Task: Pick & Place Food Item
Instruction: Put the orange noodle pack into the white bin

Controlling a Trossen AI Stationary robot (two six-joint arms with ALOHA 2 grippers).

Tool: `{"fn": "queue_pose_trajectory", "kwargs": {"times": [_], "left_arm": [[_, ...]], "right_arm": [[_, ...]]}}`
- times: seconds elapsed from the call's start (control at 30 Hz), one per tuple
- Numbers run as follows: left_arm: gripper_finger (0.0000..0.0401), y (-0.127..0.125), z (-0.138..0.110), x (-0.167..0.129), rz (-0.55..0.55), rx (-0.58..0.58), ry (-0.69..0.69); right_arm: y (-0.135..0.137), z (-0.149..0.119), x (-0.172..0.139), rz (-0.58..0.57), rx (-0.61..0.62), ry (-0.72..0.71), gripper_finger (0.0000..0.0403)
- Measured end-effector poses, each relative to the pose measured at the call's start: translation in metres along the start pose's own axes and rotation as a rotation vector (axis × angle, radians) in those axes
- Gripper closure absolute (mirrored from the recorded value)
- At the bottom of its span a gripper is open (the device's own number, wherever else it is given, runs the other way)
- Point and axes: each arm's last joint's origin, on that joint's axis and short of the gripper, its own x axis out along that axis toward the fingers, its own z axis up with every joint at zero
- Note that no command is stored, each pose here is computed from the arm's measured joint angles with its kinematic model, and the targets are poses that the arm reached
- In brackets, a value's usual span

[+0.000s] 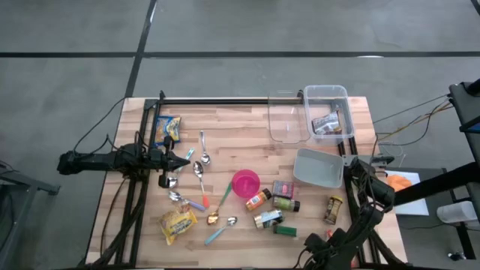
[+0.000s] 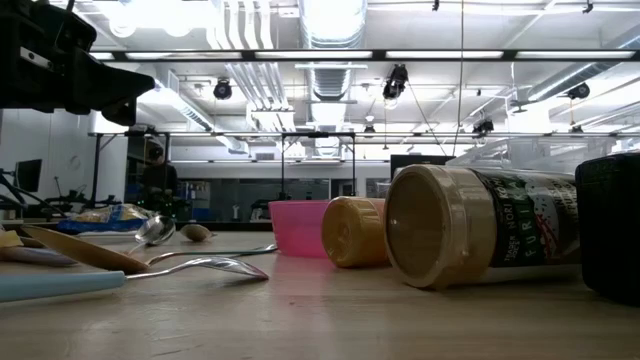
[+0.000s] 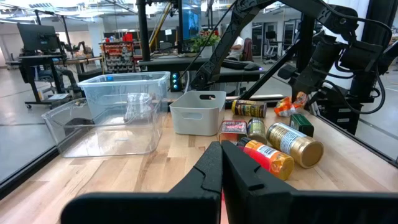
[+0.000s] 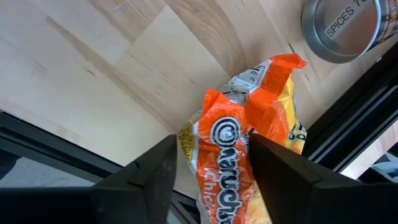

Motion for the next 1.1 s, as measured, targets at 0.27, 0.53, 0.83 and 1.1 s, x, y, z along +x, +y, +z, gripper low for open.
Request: {"fn": "queue_pose_trajectory", "kwargs": {"times": [0.27, 0.53, 0.83, 1.1], "left_arm": [[0.0401, 0.000, 0.000, 0.000, 0.000, 0.000, 0.000], [0.0401, 0.000, 0.000, 0.000, 0.000, 0.000, 0.000], [0.0401, 0.000, 0.000, 0.000, 0.000, 0.000, 0.000], [0.0401, 0.000, 0.000, 0.000, 0.000, 0.000, 0.000]], "right_arm": [[0.000, 0.000, 0.000, -0.002, -0.003, 0.000, 0.0324], [0.000, 0.000, 0.000, -0.002, -0.002, 0.000, 0.0390], [-0.002, 0.001, -0.002, -0.023, 0.009, -0.003, 0.0390], [-0.010, 0.005, -0.024, -0.065, 0.041, -0.039, 0.0390]]}}
